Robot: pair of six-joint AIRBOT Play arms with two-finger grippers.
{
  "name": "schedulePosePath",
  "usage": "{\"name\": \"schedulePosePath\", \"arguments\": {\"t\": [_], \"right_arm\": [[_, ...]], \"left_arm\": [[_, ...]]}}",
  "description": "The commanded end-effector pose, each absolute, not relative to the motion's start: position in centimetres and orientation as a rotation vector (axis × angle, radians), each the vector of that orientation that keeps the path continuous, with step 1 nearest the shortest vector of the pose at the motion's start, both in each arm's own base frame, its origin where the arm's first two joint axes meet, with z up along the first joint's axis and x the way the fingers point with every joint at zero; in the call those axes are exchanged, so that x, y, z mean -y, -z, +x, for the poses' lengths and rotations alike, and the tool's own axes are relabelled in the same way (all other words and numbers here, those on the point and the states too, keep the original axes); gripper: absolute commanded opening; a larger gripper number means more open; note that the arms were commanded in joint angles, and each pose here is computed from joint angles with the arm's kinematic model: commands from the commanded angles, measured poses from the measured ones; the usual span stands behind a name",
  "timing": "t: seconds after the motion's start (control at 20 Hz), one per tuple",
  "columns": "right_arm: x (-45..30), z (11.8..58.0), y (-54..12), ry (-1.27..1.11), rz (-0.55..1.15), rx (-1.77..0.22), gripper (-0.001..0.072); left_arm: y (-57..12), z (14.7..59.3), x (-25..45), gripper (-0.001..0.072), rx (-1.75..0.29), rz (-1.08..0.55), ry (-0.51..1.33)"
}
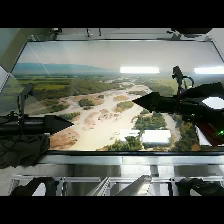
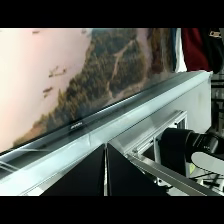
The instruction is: Fold the shirts.
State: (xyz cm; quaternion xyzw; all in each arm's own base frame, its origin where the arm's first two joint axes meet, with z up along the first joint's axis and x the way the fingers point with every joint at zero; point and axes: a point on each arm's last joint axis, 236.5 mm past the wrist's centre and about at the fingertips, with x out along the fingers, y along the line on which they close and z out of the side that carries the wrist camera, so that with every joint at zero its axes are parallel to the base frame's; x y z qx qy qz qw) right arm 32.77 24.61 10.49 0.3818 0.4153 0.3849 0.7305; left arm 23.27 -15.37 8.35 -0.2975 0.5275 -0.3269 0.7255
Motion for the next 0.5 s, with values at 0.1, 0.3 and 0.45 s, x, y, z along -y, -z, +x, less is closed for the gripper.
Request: {"name": "schedulePosePath", "arguments": {"t": [0.1, 0.3, 0.45], "right_arm": [[-25.0, 32.3, -10.2, -0.863, 0.841, -0.935, 0.0042], [-25.0, 32.3, -10.2, -0.863, 0.841, -0.935, 0.0042], [-25.0, 32.3, -10.2, -0.863, 0.841, -0.935, 0.0042]], "left_arm": [[-7.2, 23.5, 15.3, 0.0016, -1.202, -0.683, 0.713], [-6.3, 23.8, 15.3, 0.0015, -1.243, -0.710, 0.707], [-6.0, 24.0, 15.2, 0.0016, -1.253, -0.717, 0.702]]}}
